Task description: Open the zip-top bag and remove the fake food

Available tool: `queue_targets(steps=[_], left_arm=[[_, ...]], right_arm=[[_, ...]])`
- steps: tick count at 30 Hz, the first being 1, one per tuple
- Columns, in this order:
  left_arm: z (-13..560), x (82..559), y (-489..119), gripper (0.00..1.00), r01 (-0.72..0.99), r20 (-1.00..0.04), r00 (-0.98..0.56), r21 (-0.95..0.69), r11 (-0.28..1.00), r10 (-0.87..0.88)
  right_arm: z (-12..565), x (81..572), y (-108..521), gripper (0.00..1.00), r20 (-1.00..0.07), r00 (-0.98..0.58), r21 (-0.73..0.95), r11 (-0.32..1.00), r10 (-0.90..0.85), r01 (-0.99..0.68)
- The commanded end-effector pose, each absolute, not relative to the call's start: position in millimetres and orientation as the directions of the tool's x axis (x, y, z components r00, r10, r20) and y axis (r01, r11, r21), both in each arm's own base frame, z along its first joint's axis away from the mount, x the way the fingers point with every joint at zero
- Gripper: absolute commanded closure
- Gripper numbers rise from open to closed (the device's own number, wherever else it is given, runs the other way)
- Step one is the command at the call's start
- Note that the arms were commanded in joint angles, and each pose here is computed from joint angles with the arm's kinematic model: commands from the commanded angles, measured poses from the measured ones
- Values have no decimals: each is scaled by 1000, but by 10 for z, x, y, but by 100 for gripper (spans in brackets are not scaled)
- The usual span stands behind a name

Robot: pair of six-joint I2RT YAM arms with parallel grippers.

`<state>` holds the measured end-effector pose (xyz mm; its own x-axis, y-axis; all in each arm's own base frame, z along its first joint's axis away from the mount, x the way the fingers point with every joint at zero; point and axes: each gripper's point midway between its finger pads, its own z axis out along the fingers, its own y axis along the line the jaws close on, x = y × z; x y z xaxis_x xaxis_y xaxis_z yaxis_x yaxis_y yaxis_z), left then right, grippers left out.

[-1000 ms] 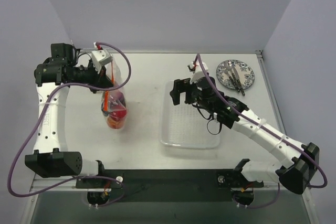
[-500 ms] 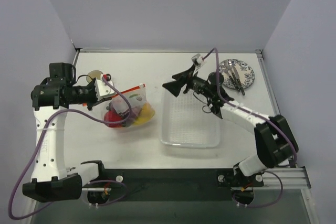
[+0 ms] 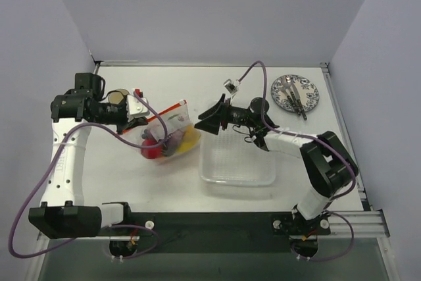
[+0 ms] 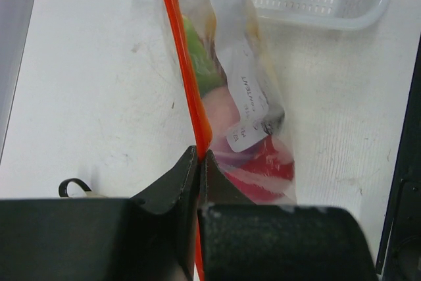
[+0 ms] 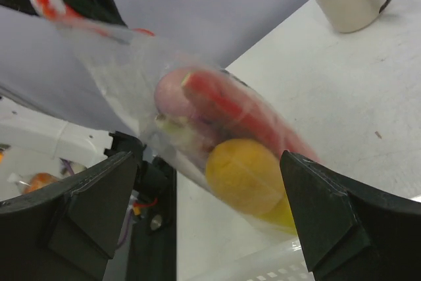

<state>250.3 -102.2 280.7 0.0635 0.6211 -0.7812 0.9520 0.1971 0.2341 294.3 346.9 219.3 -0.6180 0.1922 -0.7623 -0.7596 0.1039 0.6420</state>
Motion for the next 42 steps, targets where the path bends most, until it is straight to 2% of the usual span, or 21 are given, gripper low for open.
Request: queue_targets(steps=[1,7,17,30,38,42], left_arm=[[2871,2094,-1181,96,986,-829,-30,67,154,558],[2893,2062,-1300,96,993,-831,-15,55,109,556],[2928,1998,-1343,97,993,-826,22,81,80,564],[2864,1908,-1373,98,995,-808,38,82,48,588],[2850,1884,-1350,98,995,-796,41,89,50,604],[2858,1874,-1356,98,994,-795,50,96,45,604]], right_arm=[[2992,2687,3432,4,-944,-146,180,90,296,-980],[3016,2640,3541,16,-982,2,37,203,188,-978],[2938,2806,3546,8,-990,66,-33,254,123,-967],[3014,2765,3772,12,-982,19,18,190,189,-982],[2880,3167,3540,11,-986,137,-87,420,90,-903],[2959,3271,3391,10,-983,125,-54,443,134,-895]])
